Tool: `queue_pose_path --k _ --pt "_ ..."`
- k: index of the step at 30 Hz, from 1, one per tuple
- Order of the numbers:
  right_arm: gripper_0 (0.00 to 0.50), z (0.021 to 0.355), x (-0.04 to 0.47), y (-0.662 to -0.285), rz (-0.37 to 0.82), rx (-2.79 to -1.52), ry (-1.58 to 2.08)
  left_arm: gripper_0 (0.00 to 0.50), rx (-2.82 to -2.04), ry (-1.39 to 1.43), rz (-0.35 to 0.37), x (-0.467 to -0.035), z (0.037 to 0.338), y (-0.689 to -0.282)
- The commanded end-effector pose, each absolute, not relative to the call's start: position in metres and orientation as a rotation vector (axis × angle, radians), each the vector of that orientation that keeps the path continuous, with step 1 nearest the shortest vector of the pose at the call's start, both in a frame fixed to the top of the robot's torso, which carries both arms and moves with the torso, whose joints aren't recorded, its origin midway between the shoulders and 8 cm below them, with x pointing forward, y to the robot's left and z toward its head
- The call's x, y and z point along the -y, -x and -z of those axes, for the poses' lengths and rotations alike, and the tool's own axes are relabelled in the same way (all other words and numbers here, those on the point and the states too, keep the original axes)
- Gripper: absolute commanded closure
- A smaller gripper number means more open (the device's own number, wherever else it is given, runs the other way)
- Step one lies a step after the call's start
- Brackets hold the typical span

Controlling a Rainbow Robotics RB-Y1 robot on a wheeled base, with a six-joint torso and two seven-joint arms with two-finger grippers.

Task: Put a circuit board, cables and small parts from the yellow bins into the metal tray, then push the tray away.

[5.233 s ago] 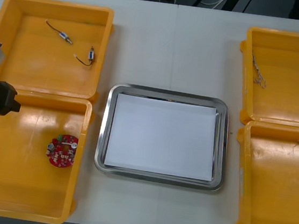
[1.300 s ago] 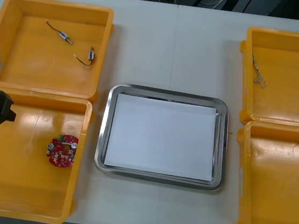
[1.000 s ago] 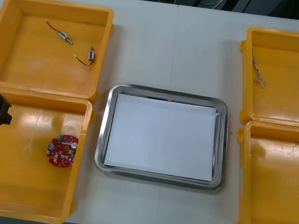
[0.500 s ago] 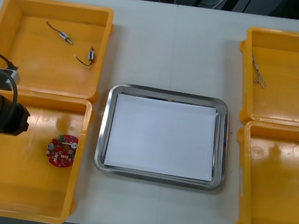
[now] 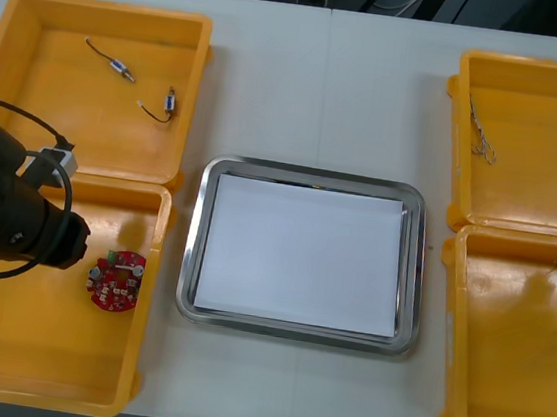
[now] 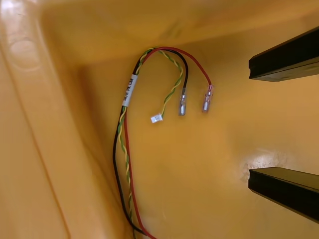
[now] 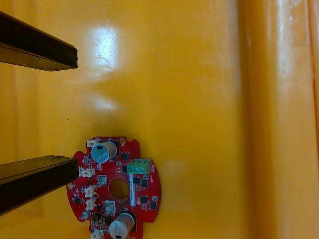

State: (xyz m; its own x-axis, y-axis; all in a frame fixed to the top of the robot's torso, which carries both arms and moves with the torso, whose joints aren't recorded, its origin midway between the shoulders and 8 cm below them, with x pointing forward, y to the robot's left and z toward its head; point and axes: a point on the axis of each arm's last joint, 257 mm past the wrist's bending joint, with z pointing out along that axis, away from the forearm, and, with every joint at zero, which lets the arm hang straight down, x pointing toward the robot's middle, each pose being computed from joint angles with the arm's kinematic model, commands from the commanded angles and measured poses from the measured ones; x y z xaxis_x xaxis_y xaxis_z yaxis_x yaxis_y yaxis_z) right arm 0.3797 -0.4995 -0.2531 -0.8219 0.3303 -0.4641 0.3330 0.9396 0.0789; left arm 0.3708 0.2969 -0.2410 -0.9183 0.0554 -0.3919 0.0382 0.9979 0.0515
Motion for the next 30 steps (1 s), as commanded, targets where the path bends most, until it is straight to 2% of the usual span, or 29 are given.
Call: queue_pose_path --k 1,8,21,27,30 --pt "0.000 0.257 0.507 -0.382 0.009 -2.590 -0.571 0.000 -2.688 -0.027 -0.002 -0.275 0.235 -0.383" --pt "0.000 0.263 0.514 -0.385 -0.039 -2.549 -0.736 0.000 -2.689 -0.022 0.030 -0.266 0.246 -0.387" --pt "0.000 0.271 0.507 -0.403 -0.080 -2.448 -1.044 0.000 -2.697 -0.022 0.026 -0.263 0.271 -0.393" --pt "0.000 0.280 0.520 -0.401 0.018 -2.429 -1.062 0.000 -2.714 -0.011 0.016 -0.267 0.281 -0.392" --pt "0.000 0.282 0.520 -0.402 0.008 -2.427 -1.073 0.000 -2.718 -0.005 0.013 -0.269 0.285 -0.393"
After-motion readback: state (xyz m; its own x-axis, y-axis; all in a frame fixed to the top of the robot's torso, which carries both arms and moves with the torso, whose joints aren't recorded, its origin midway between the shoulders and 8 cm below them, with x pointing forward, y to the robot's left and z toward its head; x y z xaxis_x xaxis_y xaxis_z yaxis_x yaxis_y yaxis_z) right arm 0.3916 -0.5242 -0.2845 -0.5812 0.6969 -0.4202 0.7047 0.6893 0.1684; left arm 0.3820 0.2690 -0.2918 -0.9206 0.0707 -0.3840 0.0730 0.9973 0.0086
